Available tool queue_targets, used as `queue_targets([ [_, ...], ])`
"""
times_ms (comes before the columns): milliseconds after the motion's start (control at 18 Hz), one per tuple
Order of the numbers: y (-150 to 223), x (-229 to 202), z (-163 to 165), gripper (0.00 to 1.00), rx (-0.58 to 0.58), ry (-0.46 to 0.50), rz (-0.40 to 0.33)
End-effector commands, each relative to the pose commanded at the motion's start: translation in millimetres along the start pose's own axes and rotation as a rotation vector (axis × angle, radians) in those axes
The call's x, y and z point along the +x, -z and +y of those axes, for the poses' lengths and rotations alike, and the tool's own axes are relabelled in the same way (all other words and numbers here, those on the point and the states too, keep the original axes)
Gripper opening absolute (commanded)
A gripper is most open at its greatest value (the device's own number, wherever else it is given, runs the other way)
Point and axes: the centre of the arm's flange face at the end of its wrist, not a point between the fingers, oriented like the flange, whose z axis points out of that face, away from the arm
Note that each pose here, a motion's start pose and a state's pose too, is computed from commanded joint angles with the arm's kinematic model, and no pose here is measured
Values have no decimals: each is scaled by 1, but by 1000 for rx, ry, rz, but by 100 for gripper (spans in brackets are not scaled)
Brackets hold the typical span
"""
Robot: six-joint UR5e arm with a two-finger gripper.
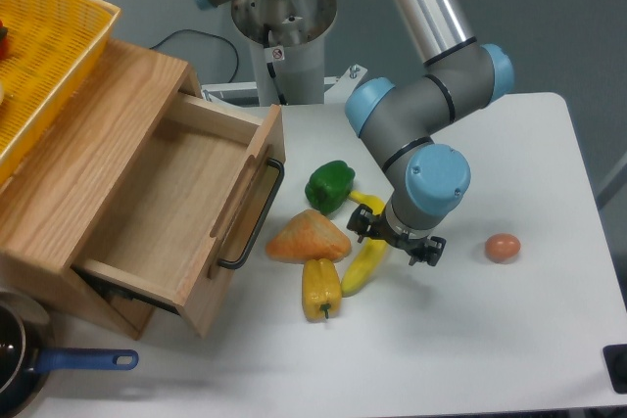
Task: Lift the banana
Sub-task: 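Lower the open gripper down onto the middle of the yellow banana, then close the gripper fingers around the banana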
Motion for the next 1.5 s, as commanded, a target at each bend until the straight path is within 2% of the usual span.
queue_targets([
  [944, -25, 12, -17, 100, -70, -40, -21],
  [1500, -33, 15, -13, 100, -103, -47, -32],
])
